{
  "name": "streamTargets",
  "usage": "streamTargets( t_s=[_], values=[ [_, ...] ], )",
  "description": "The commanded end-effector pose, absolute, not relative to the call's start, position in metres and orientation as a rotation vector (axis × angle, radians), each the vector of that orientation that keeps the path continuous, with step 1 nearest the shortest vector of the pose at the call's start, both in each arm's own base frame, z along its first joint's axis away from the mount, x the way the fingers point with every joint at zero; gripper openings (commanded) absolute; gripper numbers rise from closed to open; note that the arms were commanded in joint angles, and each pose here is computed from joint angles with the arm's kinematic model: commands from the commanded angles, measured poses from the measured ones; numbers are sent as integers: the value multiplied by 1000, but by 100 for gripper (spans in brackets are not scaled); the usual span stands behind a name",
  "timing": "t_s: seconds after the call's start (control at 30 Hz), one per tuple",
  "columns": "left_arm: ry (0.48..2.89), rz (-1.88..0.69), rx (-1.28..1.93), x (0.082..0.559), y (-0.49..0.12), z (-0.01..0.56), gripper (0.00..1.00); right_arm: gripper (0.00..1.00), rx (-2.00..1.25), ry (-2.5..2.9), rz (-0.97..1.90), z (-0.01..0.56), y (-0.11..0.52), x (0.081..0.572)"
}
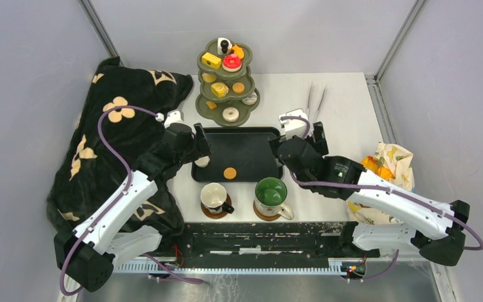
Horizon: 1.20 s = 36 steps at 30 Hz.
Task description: Serve the afternoon tea
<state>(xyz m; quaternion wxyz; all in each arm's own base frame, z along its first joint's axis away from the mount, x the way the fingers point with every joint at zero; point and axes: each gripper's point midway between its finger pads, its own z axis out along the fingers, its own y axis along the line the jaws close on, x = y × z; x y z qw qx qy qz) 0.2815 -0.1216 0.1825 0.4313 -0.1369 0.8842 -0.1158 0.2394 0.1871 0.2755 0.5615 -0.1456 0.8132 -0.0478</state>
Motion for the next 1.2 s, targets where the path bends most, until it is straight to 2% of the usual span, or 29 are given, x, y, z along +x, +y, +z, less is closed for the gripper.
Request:
streamTargets(
  t_s=[0.0, 0.37, 0.5, 0.7, 1.17],
  values=[
    [2106, -285, -408, 287, -112, 215, 99, 100, -185, 1891, -182, 300, 157, 273],
    [2095, -254, -413, 282, -103, 215, 99, 100, 41, 2159, -409, 250, 94, 314],
    [2079, -257, -410, 279, -100, 218, 99, 100, 98, 2168, -408, 247, 88, 316],
    [2060, -419, -250, 274, -126, 224, 99, 100, 189, 2131, -467, 251, 76, 316],
    [2069, -502, -118, 267, -142, 219, 99, 100, 262, 2112, -487, 240, 71, 314]
  ],
)
